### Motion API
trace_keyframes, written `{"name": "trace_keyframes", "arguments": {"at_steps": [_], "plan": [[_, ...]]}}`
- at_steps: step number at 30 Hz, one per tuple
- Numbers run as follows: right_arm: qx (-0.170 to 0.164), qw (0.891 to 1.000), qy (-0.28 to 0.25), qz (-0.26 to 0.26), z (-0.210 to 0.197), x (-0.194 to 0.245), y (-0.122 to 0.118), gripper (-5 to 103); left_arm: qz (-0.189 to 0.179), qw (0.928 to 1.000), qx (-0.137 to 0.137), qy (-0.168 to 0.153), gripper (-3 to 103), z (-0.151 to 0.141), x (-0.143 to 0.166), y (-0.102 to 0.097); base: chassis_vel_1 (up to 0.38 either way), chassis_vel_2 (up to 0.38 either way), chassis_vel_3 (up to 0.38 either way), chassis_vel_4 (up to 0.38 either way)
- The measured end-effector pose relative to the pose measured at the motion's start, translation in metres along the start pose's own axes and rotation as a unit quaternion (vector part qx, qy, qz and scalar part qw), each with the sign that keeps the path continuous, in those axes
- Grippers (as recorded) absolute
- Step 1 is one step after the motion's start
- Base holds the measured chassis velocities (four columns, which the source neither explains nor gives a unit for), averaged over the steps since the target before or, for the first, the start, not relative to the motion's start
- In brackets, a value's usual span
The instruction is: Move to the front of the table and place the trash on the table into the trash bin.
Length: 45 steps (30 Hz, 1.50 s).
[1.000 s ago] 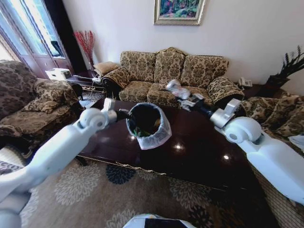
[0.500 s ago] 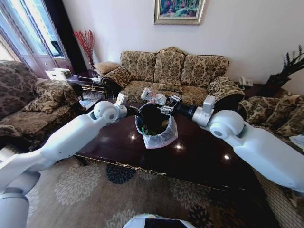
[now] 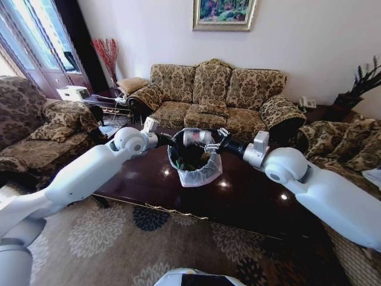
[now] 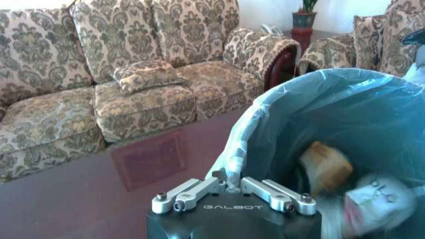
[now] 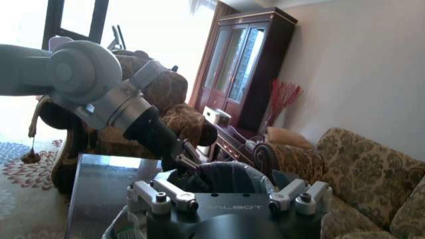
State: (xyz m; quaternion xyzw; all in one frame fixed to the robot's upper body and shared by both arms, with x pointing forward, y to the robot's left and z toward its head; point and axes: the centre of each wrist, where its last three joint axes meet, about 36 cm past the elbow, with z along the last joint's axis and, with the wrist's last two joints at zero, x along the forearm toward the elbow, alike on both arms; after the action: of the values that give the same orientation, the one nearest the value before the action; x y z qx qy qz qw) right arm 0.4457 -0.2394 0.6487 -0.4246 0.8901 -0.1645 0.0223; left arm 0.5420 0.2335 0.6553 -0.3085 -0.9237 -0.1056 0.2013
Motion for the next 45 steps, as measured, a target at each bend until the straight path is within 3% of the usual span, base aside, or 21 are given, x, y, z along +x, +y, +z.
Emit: {"name": "trace_keyframes", "arguments": {"at_steps": [7, 10, 11, 14, 16, 17, 18, 22, 23, 26, 27, 29, 31, 35, 40, 45], "plan": [[-0.013, 0.999, -0.017, 0.045, 0.000, 0.011, 0.004, 100, -0.009, 0.9999, -0.001, -0.006, 0, -0.001, 0.001, -0.006, 0.000, 0.000, 0.000, 0.000], [-0.030, 0.992, -0.030, 0.117, -0.004, 0.020, 0.004, 100, -0.048, 0.9982, 0.014, -0.034, 0, -0.004, 0.019, 0.006, 0.000, 0.000, 0.000, 0.000], [-0.030, 0.992, -0.030, 0.117, -0.004, 0.020, 0.004, 100, -0.048, 0.9982, 0.014, -0.034, 0, -0.004, 0.019, 0.006, 0.000, 0.000, 0.000, 0.000], [-0.030, 0.976, -0.038, 0.213, -0.003, 0.035, -0.015, 100, -0.098, 0.9931, 0.030, -0.056, 0, 0.008, 0.060, 0.023, 0.000, 0.000, 0.000, 0.000], [-0.031, 0.971, -0.040, 0.232, -0.002, 0.037, -0.023, 100, -0.113, 0.9913, 0.031, -0.060, 0, 0.014, 0.072, 0.026, 0.000, 0.000, 0.000, 0.000], [-0.029, 0.961, -0.041, 0.272, 0.000, 0.047, -0.041, 100, -0.153, 0.9848, 0.031, -0.075, 0, 0.024, 0.092, 0.032, 0.000, 0.000, 0.000, 0.000], [-0.029, 0.961, -0.041, 0.272, 0.000, 0.047, -0.041, 100, -0.153, 0.9848, 0.031, -0.075, 0, 0.024, 0.092, 0.032, 0.000, 0.000, 0.000, 0.000], [0.006, 0.928, -0.024, 0.372, 0.014, 0.102, -0.086, 100, -0.260, 0.9554, 0.032, -0.137, 0, 0.035, 0.133, 0.049, 0.000, 0.000, 0.000, 0.000], [0.006, 0.928, -0.024, 0.372, 0.014, 0.102, -0.086, 100, -0.260, 0.9554, 0.032, -0.137, 0, 0.035, 0.133, 0.049, 0.000, 0.000, 0.000, 0.000], [0.009, 0.914, -0.008, 0.405, 0.033, 0.148, -0.092, 100, -0.286, 0.9425, 0.032, -0.170, 0, 0.054, 0.166, 0.060, 0.000, 0.000, 0.000, 0.000], [0.009, 0.914, -0.008, 0.405, 0.033, 0.148, -0.092, 100, -0.286, 0.9425, 0.032, -0.170, 0, 0.054, 0.166, 0.060, 0.000, 0.000, 0.000, 0.000], [0.002, 0.907, -0.004, 0.422, 0.042, 0.176, -0.084, 100, -0.293, 0.9381, 0.037, -0.181, 0, 0.072, 0.198, 0.061, 0.000, 0.000, 0.000, 0.000], [0.000, 0.906, -0.001, 0.423, 0.045, 0.184, -0.080, 100, -0.292, 0.9383, 0.039, -0.181, 0, 0.079, 0.207, 0.057, 0.000, 0.000, 0.000, 0.000], [-0.004, 0.908, 0.004, 0.419, 0.053, 0.205, -0.056, 100, -0.294, 0.9408, 0.038, -0.164, 0, 0.106, 0.258, 0.029, 0.000, 0.000, 0.000, 0.000], [-0.005, 0.910, -0.003, 0.415, 0.052, 0.212, -0.031, 100, -0.298, 0.9386, 0.043, -0.168, 0, 0.123, 0.278, 0.003, 0.000, 0.000, 0.000, 0.000], [-0.035, 0.906, -0.033, 0.420, 0.057, 0.208, 0.022, 100, -0.307, 0.9266, 0.064, -0.207, 0, 0.137, 0.279, -0.037, 0.000, 0.000, 0.000, 0.000]]}}
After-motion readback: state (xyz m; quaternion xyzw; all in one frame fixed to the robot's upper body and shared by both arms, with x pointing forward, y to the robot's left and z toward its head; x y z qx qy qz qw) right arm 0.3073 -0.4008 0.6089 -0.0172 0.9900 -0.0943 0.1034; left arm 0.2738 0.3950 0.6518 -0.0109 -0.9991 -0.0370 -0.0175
